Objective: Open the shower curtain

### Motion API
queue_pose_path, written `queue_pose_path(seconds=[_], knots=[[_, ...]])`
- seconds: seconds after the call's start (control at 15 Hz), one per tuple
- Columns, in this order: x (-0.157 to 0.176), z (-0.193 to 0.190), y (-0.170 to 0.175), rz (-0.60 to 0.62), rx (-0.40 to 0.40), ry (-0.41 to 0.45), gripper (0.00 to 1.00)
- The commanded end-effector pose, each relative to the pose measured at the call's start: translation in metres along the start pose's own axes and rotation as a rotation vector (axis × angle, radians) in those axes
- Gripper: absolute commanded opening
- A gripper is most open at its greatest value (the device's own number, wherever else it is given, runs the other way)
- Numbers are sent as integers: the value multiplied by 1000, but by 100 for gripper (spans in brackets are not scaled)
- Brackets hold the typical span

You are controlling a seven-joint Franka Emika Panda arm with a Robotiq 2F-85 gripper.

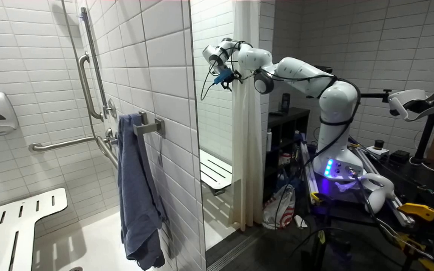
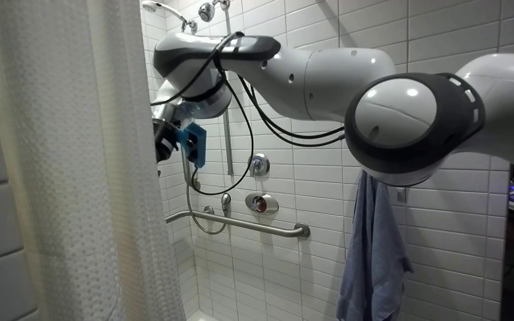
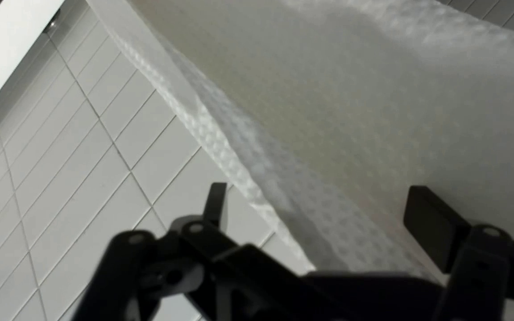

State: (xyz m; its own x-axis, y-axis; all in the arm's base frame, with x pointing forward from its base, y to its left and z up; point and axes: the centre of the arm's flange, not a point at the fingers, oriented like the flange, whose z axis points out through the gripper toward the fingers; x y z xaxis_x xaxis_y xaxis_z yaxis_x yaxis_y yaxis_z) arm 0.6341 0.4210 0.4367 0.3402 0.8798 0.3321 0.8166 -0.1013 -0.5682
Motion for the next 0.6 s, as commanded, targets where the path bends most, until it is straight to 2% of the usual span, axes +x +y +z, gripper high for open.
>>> queue_pose_path(seconds=[0.0, 0.53], knots=[[-18, -15, -1, 44, -60, 32, 100], [-63, -73, -6, 233, -212, 73, 100]])
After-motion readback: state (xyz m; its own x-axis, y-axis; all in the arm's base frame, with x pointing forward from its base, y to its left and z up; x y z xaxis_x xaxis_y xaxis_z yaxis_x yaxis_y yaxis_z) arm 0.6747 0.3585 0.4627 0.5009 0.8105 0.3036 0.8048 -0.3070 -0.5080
